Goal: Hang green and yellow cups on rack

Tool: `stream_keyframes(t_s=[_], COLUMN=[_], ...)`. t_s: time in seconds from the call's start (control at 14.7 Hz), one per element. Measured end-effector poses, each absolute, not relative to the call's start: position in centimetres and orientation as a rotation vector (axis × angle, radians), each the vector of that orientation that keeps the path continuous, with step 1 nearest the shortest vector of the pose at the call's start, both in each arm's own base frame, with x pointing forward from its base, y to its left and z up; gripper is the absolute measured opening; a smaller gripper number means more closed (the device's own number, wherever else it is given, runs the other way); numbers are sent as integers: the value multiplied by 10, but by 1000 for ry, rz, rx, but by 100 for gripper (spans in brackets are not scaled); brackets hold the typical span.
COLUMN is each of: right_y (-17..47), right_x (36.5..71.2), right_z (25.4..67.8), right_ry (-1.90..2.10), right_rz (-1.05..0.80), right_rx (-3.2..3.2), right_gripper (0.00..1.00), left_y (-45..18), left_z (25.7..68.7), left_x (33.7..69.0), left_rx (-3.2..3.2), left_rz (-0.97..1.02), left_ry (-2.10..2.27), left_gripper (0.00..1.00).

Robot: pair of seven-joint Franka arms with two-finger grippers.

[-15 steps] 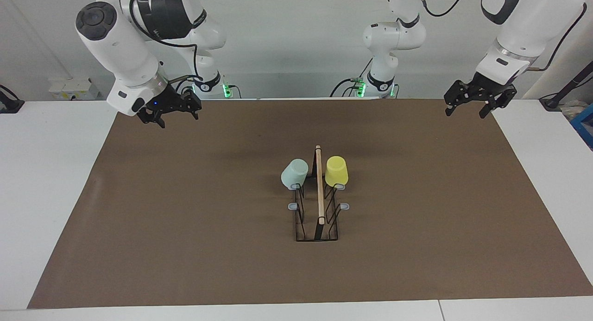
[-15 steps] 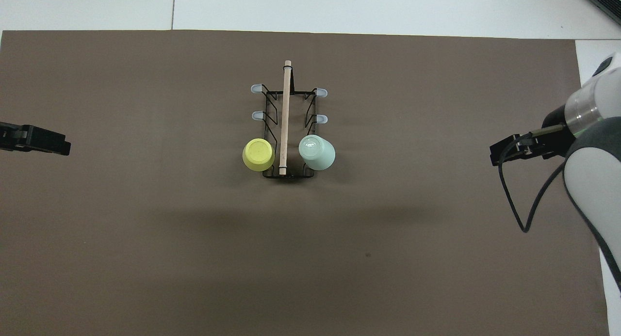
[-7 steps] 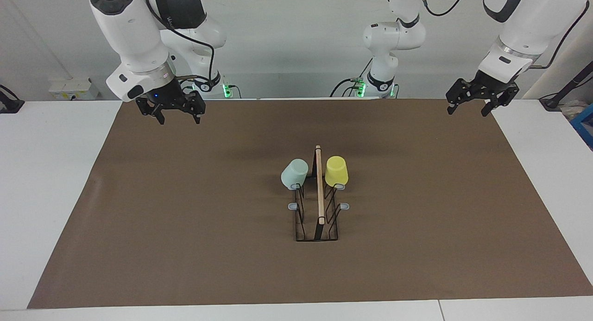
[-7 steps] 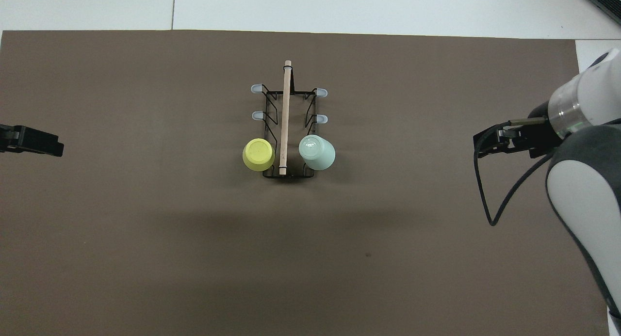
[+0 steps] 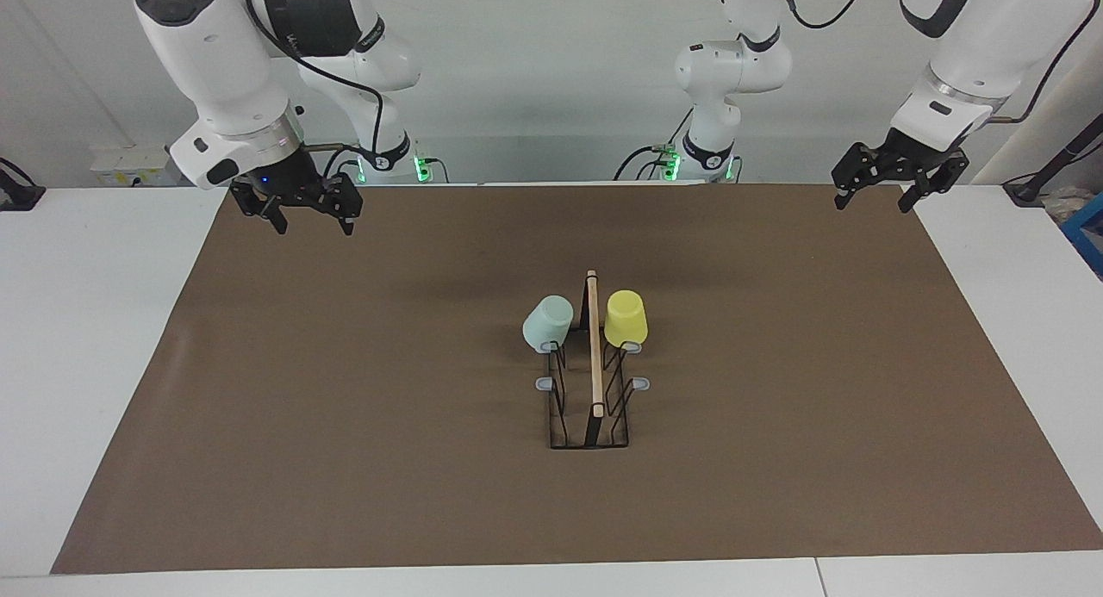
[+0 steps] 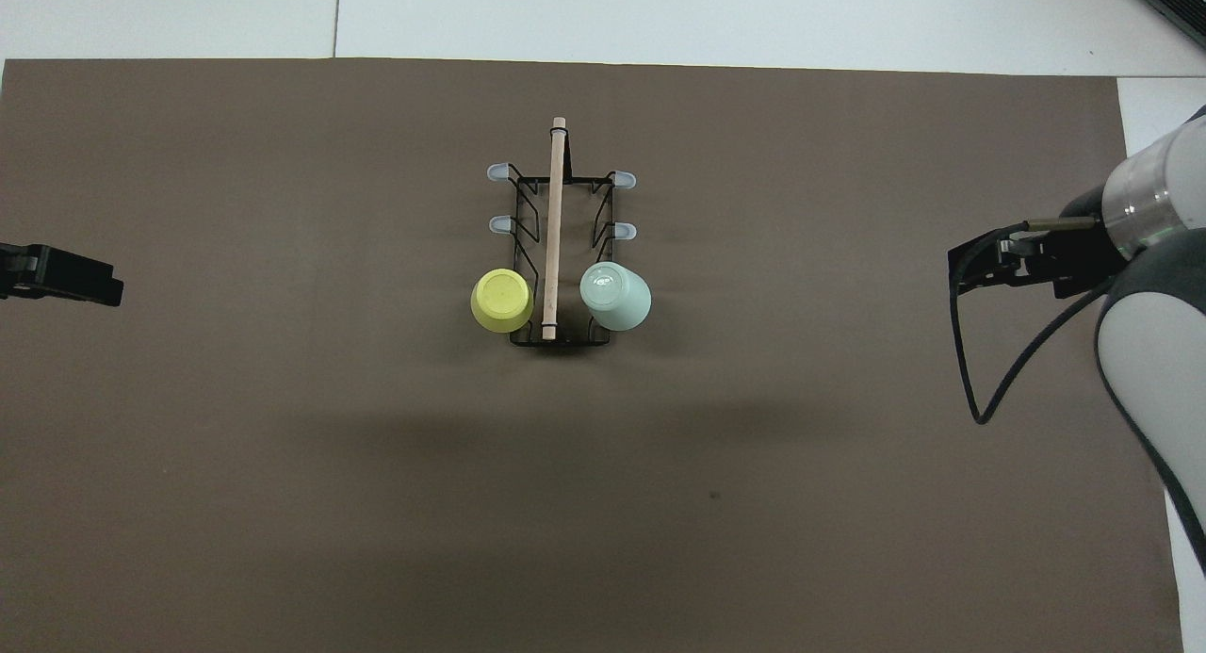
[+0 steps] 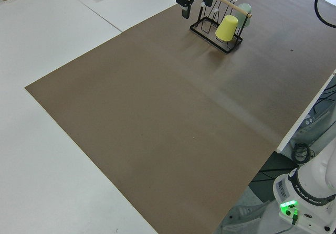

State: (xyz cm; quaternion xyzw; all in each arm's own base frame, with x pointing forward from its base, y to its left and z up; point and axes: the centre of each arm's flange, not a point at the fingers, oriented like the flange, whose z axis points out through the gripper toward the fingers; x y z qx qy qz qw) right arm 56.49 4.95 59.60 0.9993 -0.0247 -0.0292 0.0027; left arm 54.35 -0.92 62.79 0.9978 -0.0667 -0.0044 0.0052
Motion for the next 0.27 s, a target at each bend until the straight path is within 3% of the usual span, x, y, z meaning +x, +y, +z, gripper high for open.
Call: stream_keyframes(t_s=[0.27], right_y=[51], right_x=[565], right_z=[596], right_ry=[-75], right_rz=[-91], right_rx=[3134], right_gripper=[100], left_y=[-9], left_z=[627], left_x=[543], left_rx=[3125], left_rz=[-15], left_ry=[-207], left_gripper=[100])
